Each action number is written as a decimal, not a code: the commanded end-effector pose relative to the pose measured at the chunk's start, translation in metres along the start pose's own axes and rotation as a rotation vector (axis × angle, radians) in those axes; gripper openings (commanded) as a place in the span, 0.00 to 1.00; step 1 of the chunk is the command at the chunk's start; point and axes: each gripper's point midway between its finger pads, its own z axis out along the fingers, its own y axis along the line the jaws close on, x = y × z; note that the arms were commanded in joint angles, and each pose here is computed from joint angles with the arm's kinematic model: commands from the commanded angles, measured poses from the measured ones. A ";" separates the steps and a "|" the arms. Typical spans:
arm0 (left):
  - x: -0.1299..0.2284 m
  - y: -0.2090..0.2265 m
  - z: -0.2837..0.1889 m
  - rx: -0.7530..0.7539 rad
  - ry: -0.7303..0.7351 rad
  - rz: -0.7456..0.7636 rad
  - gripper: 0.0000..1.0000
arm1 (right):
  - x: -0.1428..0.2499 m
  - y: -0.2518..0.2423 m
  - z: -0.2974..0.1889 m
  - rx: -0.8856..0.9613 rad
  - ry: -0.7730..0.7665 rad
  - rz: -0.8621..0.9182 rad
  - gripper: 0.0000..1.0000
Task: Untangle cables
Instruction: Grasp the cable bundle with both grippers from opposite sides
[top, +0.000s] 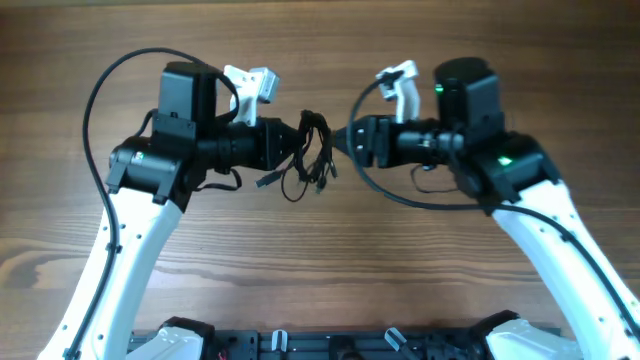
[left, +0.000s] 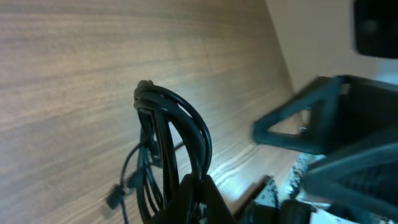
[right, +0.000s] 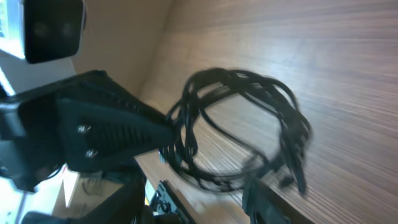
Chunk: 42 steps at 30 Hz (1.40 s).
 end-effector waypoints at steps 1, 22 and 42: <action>0.004 -0.007 -0.008 0.055 0.011 -0.064 0.04 | 0.004 -0.006 0.030 0.031 0.032 0.056 0.52; 0.002 -0.007 -0.013 0.085 0.019 -0.309 0.04 | 0.011 -0.017 0.094 0.100 0.027 0.200 0.38; -0.003 0.015 -0.012 -0.037 -0.033 -0.329 0.04 | 0.012 -0.052 0.086 0.249 0.003 0.242 0.04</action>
